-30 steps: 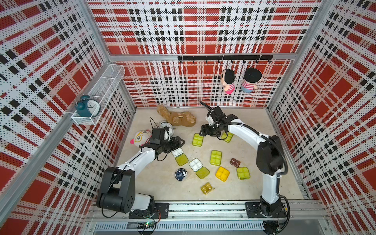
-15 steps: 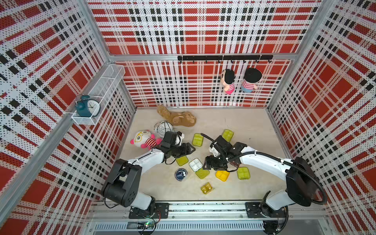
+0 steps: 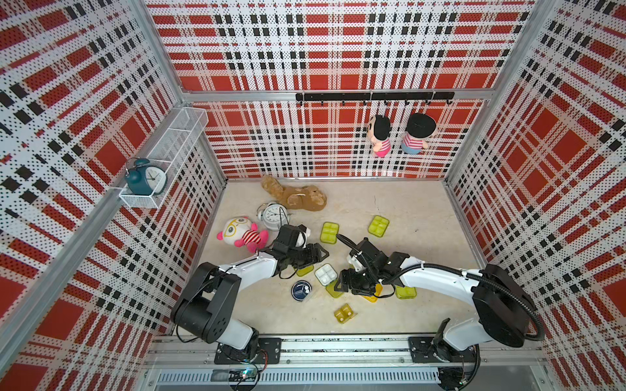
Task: Close pillboxes
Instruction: Close the lid on the pillbox.
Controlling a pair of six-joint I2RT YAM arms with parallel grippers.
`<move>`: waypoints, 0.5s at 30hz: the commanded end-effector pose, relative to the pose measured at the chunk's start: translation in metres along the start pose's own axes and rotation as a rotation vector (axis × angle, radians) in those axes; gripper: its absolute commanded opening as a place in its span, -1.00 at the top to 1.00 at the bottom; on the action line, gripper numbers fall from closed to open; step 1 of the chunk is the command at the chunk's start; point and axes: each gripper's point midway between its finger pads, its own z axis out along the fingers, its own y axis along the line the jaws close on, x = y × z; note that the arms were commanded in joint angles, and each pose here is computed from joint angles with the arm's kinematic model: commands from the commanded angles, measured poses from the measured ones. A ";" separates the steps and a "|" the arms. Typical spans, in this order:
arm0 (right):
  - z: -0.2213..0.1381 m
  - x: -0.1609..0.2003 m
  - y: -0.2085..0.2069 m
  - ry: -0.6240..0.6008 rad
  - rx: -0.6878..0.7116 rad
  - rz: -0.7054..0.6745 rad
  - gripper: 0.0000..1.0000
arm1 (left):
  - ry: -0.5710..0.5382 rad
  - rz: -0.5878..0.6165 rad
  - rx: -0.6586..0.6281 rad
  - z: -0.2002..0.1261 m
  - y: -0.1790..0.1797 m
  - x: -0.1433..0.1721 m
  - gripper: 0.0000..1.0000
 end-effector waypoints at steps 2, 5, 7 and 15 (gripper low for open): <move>0.009 -0.005 0.011 0.004 -0.042 0.004 -0.57 | -0.032 0.008 0.012 -0.002 -0.005 -0.004 -0.44; 0.011 -0.005 0.012 0.009 -0.046 0.005 -0.57 | -0.032 0.004 0.014 -0.001 -0.004 -0.002 -0.43; 0.012 -0.006 0.013 0.010 -0.050 0.004 -0.57 | -0.031 -0.002 0.014 0.000 -0.002 0.000 -0.42; 0.011 -0.016 0.035 -0.005 -0.121 -0.017 -0.58 | -0.018 -0.014 0.026 0.007 -0.002 0.004 -0.35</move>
